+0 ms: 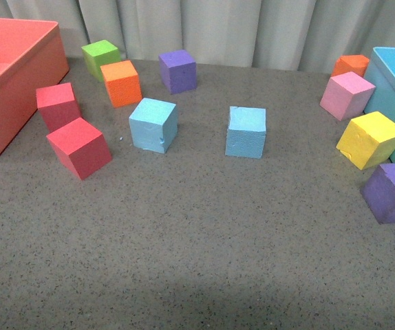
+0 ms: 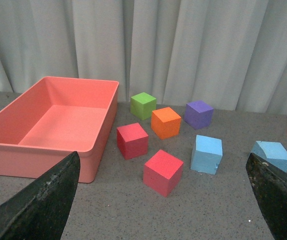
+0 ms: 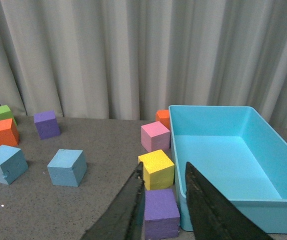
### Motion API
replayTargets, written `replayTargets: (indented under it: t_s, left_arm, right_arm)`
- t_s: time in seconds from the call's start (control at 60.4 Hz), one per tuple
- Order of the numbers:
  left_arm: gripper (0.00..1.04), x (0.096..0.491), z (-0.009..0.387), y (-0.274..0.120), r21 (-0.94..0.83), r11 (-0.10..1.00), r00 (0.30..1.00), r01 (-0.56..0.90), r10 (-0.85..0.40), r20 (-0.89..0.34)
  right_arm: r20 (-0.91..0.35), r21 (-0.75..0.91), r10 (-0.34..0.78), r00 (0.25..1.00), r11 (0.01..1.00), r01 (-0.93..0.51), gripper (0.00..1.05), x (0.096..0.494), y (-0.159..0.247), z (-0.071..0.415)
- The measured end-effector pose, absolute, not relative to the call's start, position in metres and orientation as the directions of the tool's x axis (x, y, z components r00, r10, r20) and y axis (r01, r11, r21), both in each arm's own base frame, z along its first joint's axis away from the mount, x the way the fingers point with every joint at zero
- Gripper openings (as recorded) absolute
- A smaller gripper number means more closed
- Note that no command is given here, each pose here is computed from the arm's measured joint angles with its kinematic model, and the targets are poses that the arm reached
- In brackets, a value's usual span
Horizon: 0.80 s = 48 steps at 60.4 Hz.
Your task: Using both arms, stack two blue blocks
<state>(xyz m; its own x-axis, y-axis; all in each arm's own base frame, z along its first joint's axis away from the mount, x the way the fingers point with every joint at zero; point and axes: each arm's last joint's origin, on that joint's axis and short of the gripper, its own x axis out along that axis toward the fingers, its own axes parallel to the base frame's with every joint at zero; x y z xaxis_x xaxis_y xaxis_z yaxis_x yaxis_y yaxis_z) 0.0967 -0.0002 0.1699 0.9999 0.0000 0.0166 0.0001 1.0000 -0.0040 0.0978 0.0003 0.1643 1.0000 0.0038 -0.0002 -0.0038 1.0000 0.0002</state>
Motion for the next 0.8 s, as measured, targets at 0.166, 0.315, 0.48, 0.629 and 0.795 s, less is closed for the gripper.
replayTargets:
  t_s: [0.166,0.315,0.48,0.629,0.795]
  left_arm:
    - [0.98,0.097,0.17,0.0,-0.004,1.0,1.0,0.0,0.0,0.017]
    - [0.98,0.097,0.17,0.0,-0.004,1.0,1.0,0.0,0.0,0.017]
    - [0.98,0.103,0.165,-0.002,-0.061,0.994,0.987,-0.089,0.08,-0.139]
    - [0.98,0.136,0.174,-0.008,-0.128,0.99,0.982,-0.05,0.025,-0.186]
    - [0.98,0.203,0.189,-0.029,-0.188,0.978,0.943,0.094,-0.149,-0.299]
  right_arm:
    - [0.0,0.0,0.003,1.0,1.0,-0.003,0.58,0.098,0.0,0.164]
    - [0.0,0.0,0.003,1.0,1.0,-0.003,0.85,0.098,0.0,0.164]
    - [0.0,0.001,0.003,1.0,1.0,-0.003,0.94,0.098,0.0,0.164]
    - [0.0,0.001,0.003,1.0,1.0,-0.003,0.95,0.098,0.0,0.164]
    - [0.001,0.001,0.003,1.0,1.0,-0.003,0.95,0.098,0.0,0.164]
